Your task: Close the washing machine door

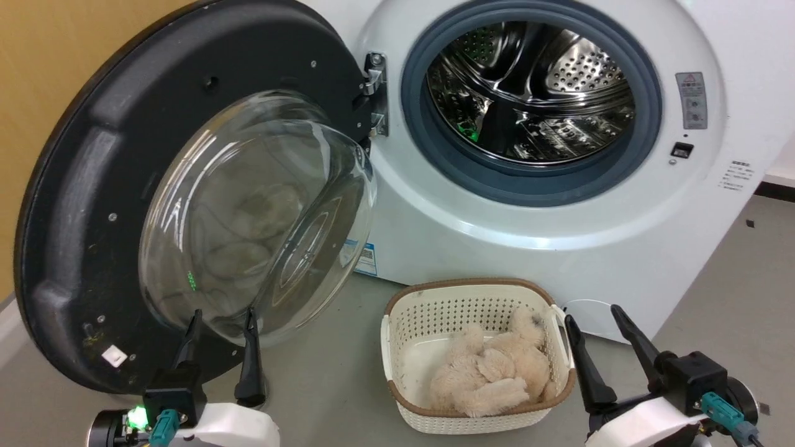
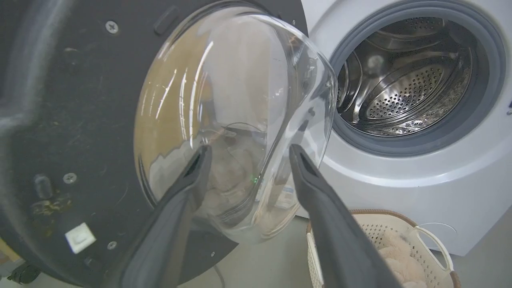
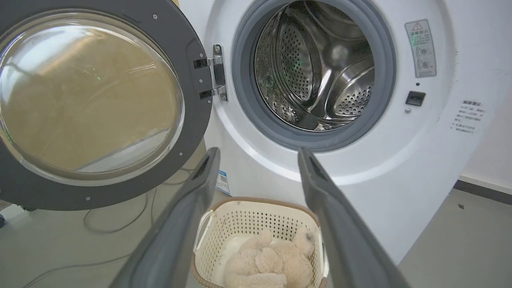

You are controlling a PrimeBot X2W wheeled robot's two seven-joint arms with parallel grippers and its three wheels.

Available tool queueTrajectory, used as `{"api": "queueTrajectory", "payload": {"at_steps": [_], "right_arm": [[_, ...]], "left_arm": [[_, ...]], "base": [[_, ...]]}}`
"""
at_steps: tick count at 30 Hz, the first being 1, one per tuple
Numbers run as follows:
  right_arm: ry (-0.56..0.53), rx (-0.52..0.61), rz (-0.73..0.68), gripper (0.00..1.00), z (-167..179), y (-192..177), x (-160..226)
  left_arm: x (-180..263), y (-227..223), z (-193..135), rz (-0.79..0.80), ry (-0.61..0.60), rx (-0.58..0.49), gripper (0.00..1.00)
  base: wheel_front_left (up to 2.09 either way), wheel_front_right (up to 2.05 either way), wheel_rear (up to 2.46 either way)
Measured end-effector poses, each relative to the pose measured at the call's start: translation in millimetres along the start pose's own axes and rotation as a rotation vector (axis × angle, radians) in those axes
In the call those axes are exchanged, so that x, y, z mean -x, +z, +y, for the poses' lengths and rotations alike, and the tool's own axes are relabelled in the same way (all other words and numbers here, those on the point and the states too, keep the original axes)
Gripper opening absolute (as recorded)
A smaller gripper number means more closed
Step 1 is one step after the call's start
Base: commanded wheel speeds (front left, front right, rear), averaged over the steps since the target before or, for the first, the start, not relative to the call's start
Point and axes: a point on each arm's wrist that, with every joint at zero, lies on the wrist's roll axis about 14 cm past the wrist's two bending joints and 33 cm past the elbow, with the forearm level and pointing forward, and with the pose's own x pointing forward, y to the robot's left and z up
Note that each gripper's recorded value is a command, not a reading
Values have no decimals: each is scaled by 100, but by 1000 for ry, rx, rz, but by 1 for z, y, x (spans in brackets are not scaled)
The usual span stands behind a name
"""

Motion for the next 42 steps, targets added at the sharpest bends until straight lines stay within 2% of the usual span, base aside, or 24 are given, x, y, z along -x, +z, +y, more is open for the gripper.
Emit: {"api": "queueTrajectory", "payload": {"at_steps": [17,42], "right_arm": [[132,-40,19,100,43,-14,-14],[262,-92,17,100,86,-22,-25]], "left_arm": [[19,4,36,-27,131,-2,100],[49,10,75,-67,273,-13,100]], "base": [[0,0,0],[0,0,0]]}}
